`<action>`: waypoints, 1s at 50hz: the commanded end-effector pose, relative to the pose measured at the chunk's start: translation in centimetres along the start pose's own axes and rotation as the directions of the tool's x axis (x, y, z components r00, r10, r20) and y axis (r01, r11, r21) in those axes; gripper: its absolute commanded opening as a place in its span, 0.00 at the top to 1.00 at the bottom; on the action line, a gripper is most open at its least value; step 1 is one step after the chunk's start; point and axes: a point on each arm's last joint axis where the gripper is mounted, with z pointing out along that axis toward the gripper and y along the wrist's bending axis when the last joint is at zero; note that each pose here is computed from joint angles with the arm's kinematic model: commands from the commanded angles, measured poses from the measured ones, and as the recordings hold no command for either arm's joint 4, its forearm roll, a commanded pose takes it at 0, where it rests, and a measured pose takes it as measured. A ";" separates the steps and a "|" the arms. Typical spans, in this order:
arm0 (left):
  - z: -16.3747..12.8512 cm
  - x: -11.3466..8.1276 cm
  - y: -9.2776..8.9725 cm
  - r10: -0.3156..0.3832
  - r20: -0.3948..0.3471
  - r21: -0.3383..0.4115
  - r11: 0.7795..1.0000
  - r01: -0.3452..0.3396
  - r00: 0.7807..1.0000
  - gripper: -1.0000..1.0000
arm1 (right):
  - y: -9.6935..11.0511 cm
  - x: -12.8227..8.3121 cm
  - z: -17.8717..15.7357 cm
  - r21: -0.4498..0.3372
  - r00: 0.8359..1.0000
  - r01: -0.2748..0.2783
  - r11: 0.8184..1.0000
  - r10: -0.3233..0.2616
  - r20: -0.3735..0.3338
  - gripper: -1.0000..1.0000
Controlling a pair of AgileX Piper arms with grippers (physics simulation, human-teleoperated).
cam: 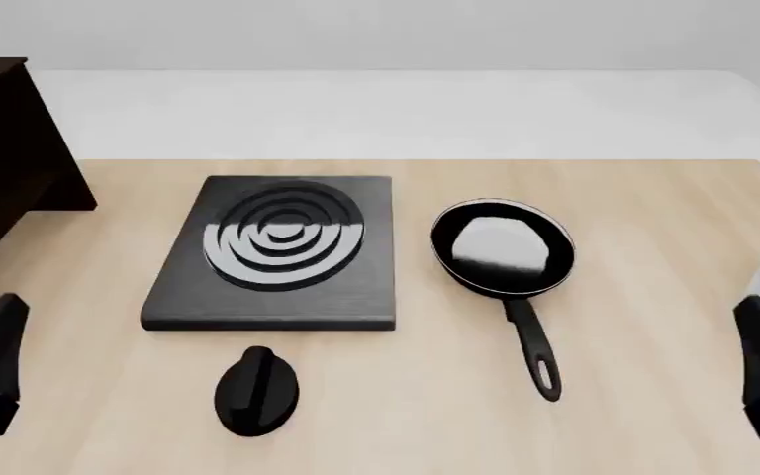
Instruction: Put the frying pan on the cabinet shelf.
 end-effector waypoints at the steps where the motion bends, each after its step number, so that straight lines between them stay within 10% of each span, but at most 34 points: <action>1: -0.4 -1.3 0.1 -0.090 0.001 -0.015 0.996 0.090 0.996 0.00 | 0.1 -0.9 0.0 -0.011 1.000 -0.014 1.000 0.014 0.005 0.00; 3: -0.5 -2.1 -0.1 0.011 0.003 0.027 1.000 -0.011 1.000 0.00 | 0.2 -1.6 -0.2 -0.037 0.998 0.055 0.998 -0.054 0.020 0.00; 5: -0.8 -3.4 -0.1 -0.084 -0.006 0.031 0.996 0.084 0.996 0.00 | 0.2 -2.3 -0.2 -0.033 1.000 -0.018 0.999 0.019 0.013 0.00; 7: -1.2 -5.2 -0.2 -0.077 0.016 0.054 0.996 0.076 0.997 0.00 | 0.3 -2.7 -0.3 -0.053 0.999 0.041 0.998 -0.040 0.013 0.00; 18: -1.7 -10.3 -0.3 -0.108 0.010 0.119 0.987 0.106 0.994 0.00 | 0.2 -7.2 0.0 -0.040 0.999 -0.020 0.999 0.018 -0.044 0.00; 41: 0.6 -13.3 -1.1 -0.094 -0.078 0.232 0.966 0.110 0.993 0.00 | 1.3 -14.0 4.2 -0.168 0.967 0.107 0.980 -0.142 -0.212 0.00; 44: 1.0 -13.2 -1.4 -0.072 -0.089 0.262 0.961 0.093 0.993 0.00 | 1.5 -14.2 4.9 -0.161 0.961 0.013 0.987 -0.056 -0.271 0.00; 50: 1.0 -14.1 -1.3 -0.116 -0.077 0.247 0.960 0.132 0.990 0.00 | 2.2 -13.5 6.6 -0.222 0.924 0.059 0.973 -0.137 -0.357 0.00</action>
